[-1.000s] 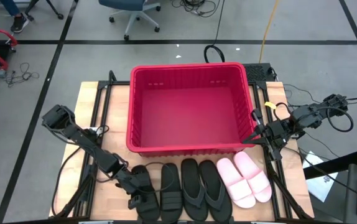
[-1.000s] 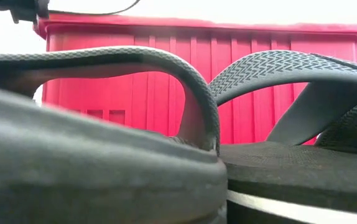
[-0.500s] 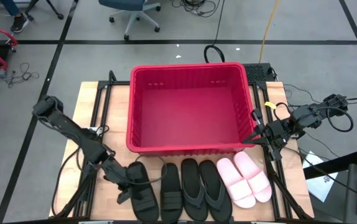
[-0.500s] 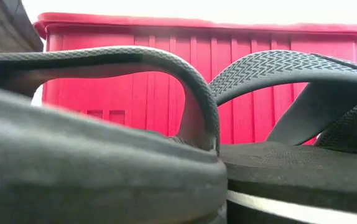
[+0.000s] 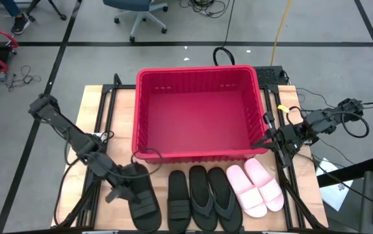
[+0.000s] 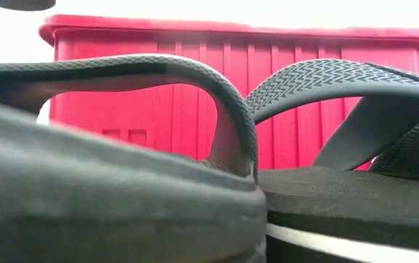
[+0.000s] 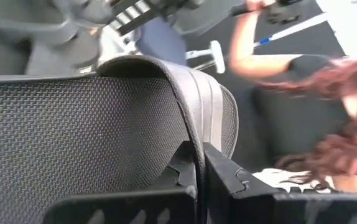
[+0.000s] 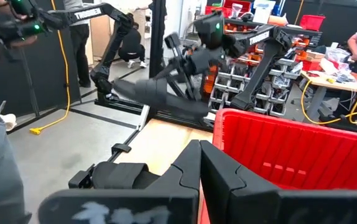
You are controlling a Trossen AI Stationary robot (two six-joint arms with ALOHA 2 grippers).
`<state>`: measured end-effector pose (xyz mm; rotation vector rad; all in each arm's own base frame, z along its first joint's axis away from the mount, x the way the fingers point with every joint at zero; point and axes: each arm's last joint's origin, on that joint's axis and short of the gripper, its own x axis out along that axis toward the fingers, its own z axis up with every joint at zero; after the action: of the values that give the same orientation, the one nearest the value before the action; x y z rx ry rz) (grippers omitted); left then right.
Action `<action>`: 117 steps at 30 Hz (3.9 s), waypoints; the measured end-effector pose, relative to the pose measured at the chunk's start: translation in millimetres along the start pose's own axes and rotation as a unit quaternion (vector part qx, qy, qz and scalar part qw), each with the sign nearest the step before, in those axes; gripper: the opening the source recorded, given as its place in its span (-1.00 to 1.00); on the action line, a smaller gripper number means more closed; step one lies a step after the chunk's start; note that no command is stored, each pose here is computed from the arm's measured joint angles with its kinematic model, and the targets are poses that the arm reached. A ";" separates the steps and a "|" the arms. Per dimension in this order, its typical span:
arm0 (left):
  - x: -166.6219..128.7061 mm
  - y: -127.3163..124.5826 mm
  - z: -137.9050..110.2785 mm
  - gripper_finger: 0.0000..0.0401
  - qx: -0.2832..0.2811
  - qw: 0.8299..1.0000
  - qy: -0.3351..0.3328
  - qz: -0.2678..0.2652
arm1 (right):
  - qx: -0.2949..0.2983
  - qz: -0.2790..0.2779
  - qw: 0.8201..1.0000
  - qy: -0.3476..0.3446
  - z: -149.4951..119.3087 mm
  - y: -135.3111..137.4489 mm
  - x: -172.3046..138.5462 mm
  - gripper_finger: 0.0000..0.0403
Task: Pick and place slides into bin
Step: Put the left black slide into the red container
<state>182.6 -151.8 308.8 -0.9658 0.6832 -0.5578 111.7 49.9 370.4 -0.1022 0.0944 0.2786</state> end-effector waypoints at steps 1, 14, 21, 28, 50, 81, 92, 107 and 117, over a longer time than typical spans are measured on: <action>-3.6 -6.0 2.6 -1.00 0.008 1.000 -0.004 -0.007 | 0.000 0.000 1.000 0.000 0.0 0.0 0.1 -1.00; -69.7 -60.9 59.9 -1.00 0.095 0.983 -0.044 0.150 | -0.017 0.001 1.000 0.000 0.0 0.1 0.1 -1.00; -113.3 -72.3 89.3 -1.00 0.143 0.961 -0.087 0.218 | -0.017 0.001 1.000 0.000 0.0 0.1 0.1 -1.00; -139.5 -60.9 114.3 -1.00 0.195 0.933 -0.112 0.280 | -0.017 0.001 1.000 0.000 0.0 0.1 0.1 -1.00; -149.5 81.5 219.3 -1.00 0.222 0.910 0.046 0.348 | -0.025 -0.038 0.999 0.005 -0.3 -2.1 0.5 -1.00; -108.7 238.7 235.6 -1.00 0.046 0.881 0.261 0.392 | -0.029 -0.038 0.999 0.005 -0.5 -2.1 0.6 -1.00; -110.5 244.9 237.4 -1.00 0.011 0.877 0.241 0.415 | -0.043 -0.038 0.998 0.006 -0.5 -2.1 0.6 -1.00; -111.0 245.8 237.6 -0.99 0.012 0.868 0.243 0.433 | -0.042 -0.038 0.998 0.006 -0.5 -2.1 0.6 -1.00; -107.4 244.6 236.9 -0.68 0.016 0.862 0.248 0.441 | -0.042 -0.038 0.998 0.006 -0.5 -2.1 0.6 -1.00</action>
<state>317.0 165.9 216.7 -0.3748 1.4665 0.0223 112.8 48.0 370.1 -0.1904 0.0899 0.2066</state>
